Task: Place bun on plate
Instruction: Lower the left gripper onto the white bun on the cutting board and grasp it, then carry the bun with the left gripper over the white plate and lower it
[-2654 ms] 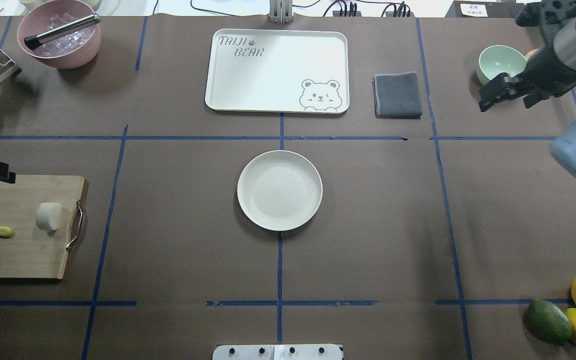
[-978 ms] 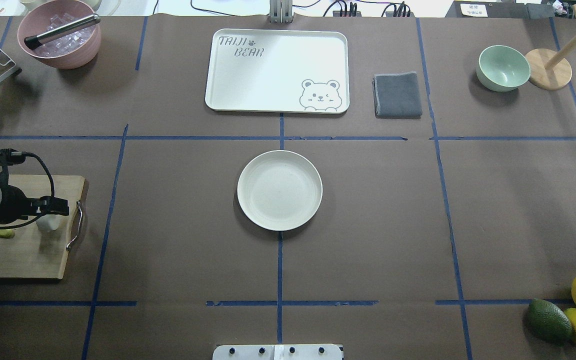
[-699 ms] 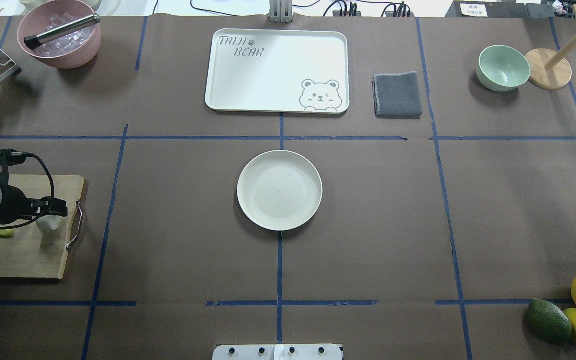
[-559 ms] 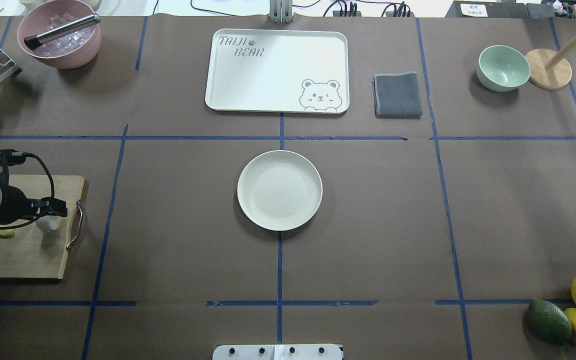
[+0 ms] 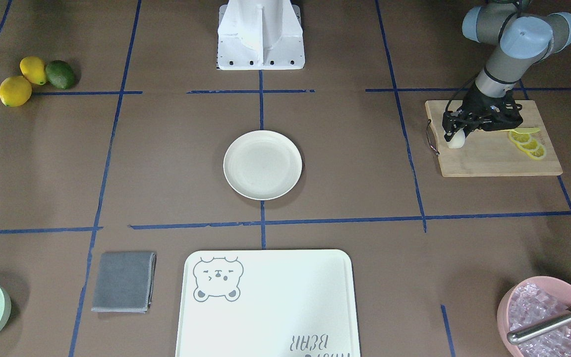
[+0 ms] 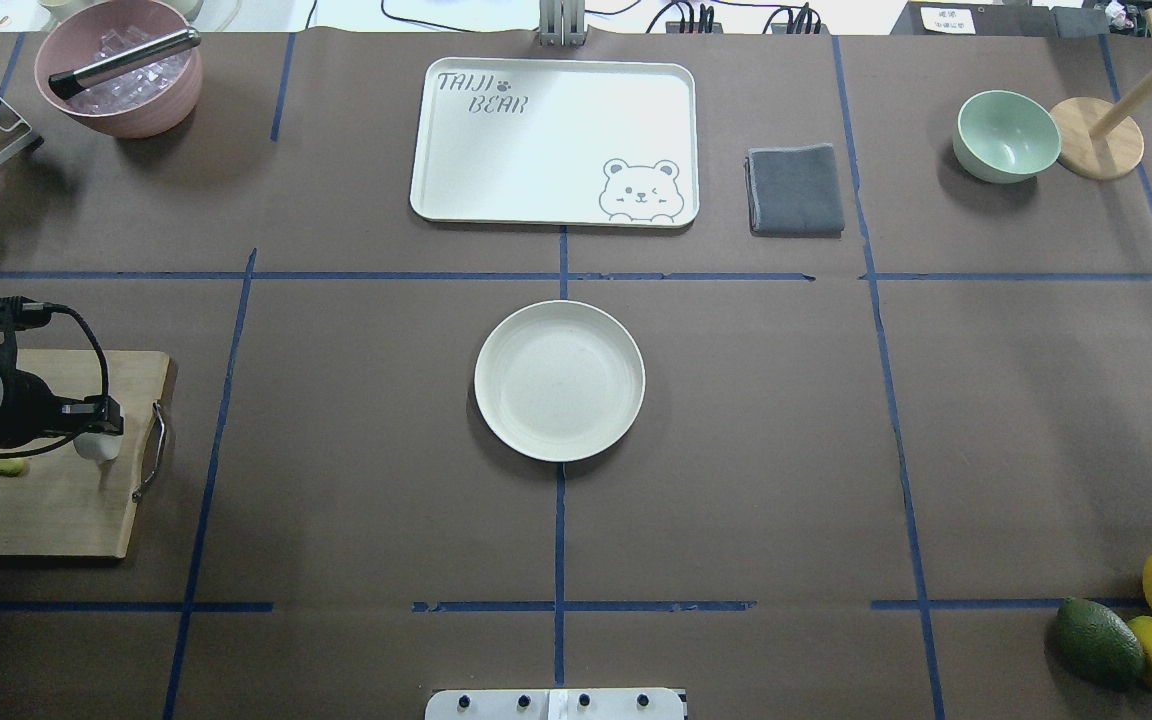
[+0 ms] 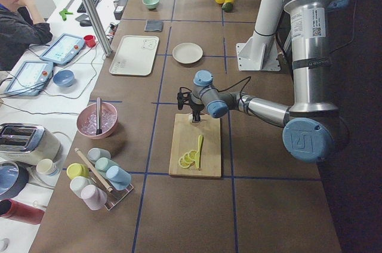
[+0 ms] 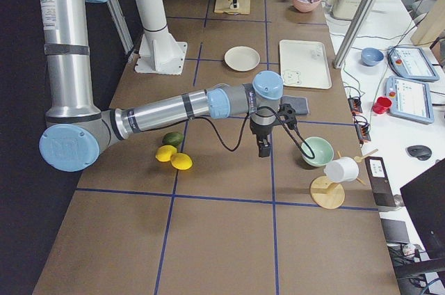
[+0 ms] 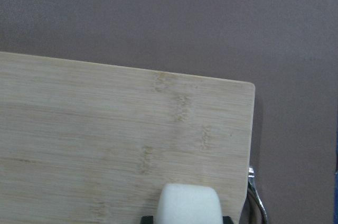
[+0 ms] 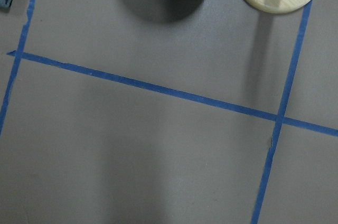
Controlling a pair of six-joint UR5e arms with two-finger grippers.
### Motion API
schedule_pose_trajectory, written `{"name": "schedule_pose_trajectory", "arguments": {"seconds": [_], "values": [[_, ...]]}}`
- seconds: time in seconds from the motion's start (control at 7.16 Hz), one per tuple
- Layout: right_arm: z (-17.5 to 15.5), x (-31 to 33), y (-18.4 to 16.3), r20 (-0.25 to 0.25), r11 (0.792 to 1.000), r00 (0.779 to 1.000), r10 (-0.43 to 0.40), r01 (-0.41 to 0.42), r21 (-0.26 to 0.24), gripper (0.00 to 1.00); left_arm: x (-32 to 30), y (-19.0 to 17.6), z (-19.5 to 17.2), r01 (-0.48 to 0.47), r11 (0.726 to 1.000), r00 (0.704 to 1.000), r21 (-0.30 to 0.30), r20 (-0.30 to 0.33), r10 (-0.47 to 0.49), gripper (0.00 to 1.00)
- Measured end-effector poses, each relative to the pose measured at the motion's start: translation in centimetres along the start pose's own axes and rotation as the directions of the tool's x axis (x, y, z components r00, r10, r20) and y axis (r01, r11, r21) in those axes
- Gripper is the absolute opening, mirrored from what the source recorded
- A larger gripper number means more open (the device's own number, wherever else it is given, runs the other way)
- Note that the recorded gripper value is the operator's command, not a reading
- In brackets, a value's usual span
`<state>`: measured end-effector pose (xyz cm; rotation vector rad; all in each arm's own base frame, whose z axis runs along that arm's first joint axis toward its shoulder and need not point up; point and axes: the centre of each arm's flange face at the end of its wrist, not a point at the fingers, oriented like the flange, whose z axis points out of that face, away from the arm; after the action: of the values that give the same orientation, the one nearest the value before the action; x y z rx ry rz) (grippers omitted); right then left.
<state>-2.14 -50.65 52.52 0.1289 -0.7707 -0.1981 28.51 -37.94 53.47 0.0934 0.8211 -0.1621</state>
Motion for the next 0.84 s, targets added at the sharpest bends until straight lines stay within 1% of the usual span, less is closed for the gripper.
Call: {"name": "schedule_pose_trajectory", "arguments": {"seconds": [0.28,0.42,0.56,0.7,0.84], "values": [[-0.1,0.1,0.0,0.000,1.000,1.000,0.003,-0.003,0.002,1.00,-0.2,0.0,-0.3,0.003,1.000,1.000,0.002,-0.001,-0.003,0.30],[-0.1,0.1,0.1,0.000,1.000,1.000,0.005,-0.005,0.002,1.00,0.1,0.0,-1.0,0.001,1.000,1.000,-0.004,-0.015,-0.001,0.30],[-0.1,0.2,0.2,0.001,1.000,1.000,0.006,-0.006,0.001,1.00,0.9,-0.2,-2.2,0.002,1.000,0.999,-0.016,-0.044,-0.002,0.30],[0.0,0.4,0.4,0.001,1.000,1.000,0.010,-0.010,-0.002,1.00,1.7,-0.9,-3.3,0.008,1.000,0.998,-0.017,-0.066,-0.009,0.30],[0.2,0.7,0.8,0.000,1.000,1.000,0.015,-0.015,-0.005,1.00,3.7,-2.0,-4.0,0.016,1.000,0.997,-0.015,-0.075,-0.017,0.30]]}}
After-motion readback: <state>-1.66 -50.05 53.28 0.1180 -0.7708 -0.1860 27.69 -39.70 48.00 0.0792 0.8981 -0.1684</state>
